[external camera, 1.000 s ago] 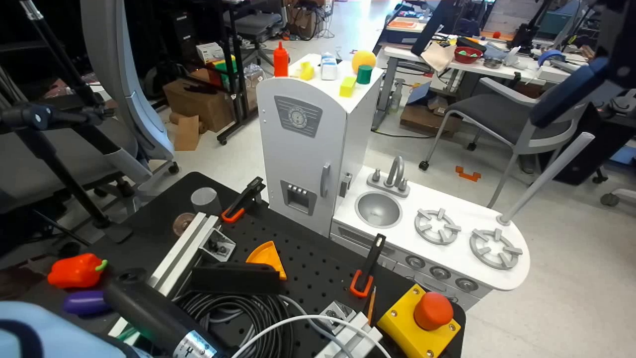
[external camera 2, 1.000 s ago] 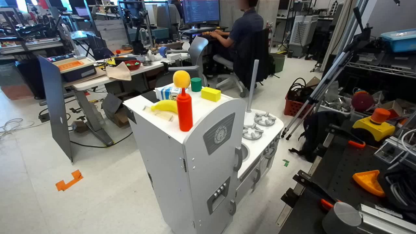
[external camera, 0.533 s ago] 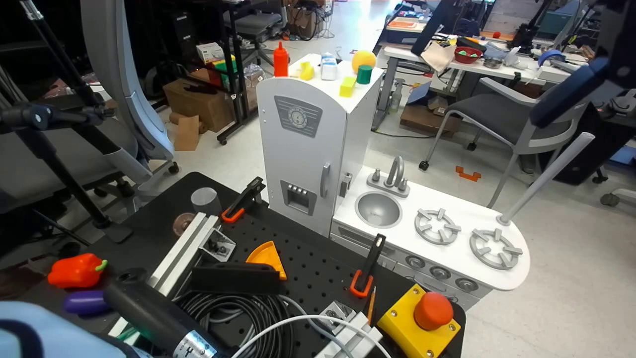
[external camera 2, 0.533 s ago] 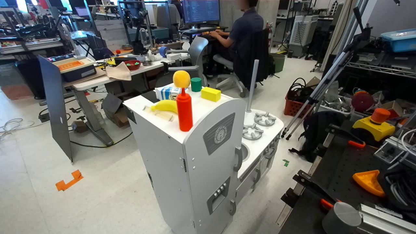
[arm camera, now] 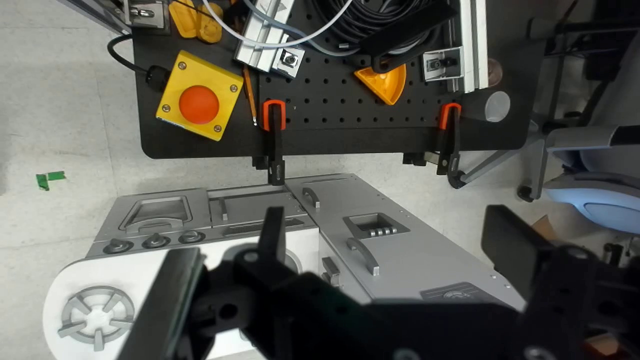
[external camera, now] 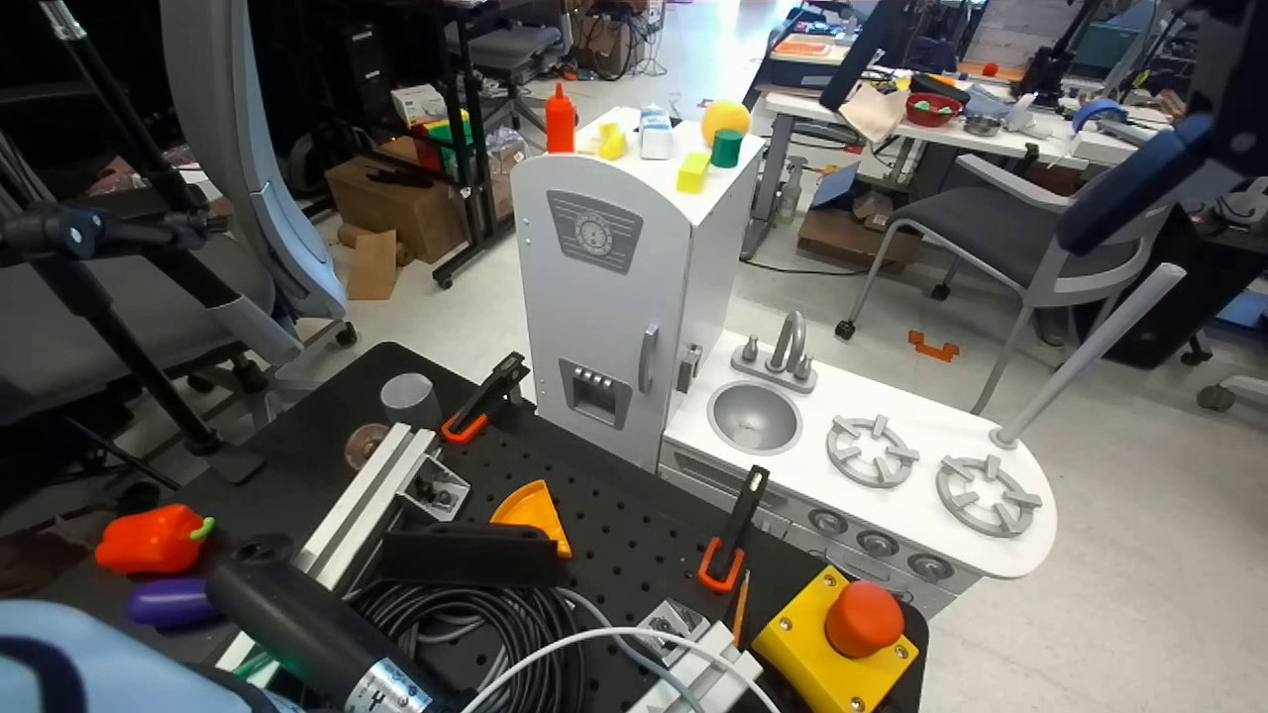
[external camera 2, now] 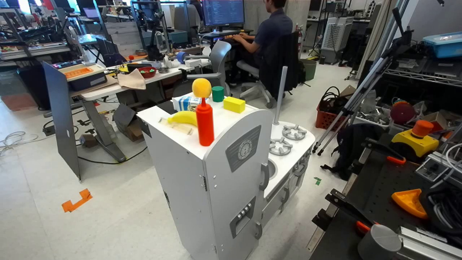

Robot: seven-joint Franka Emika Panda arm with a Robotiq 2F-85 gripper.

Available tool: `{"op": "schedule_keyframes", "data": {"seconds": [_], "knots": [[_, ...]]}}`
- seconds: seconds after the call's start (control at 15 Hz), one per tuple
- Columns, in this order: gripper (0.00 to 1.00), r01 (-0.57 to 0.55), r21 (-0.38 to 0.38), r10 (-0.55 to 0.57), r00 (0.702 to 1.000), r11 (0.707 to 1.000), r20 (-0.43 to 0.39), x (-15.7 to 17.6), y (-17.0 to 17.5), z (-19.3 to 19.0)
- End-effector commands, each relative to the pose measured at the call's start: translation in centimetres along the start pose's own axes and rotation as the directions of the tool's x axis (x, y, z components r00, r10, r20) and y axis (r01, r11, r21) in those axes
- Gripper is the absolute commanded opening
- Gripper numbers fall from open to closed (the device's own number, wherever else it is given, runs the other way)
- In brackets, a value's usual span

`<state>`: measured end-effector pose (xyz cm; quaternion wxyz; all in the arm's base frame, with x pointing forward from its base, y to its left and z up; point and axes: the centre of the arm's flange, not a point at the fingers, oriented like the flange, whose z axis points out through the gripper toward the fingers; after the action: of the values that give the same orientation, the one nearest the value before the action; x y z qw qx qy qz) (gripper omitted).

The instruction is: Move the yellow plush toy on top of the cabinet forwards

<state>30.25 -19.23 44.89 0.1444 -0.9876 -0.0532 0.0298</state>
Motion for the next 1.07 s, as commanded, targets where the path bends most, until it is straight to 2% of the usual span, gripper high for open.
{"op": "schedule_keyframes", "data": {"seconds": [0.0, 0.2, 0.47, 0.73, 1.0], "knots": [[1.00, 0.000, 0.000, 0.000, 1.000, 1.000, 0.000, 0.0, 0.0, 0.0], [1.00, 0.000, 0.000, 0.000, 1.000, 1.000, 0.000, 0.0, 0.0, 0.0], [1.00, 0.034, -0.006, -0.034, 0.999, 0.999, 0.027, 3.9, -1.1, 0.7], [1.00, 0.017, 0.030, -0.015, 0.999, 0.999, -0.046, 11.3, -3.2, 1.5], [1.00, -0.033, 0.063, 0.039, 0.994, 0.997, -0.102, 20.6, -4.8, 3.2]]}}
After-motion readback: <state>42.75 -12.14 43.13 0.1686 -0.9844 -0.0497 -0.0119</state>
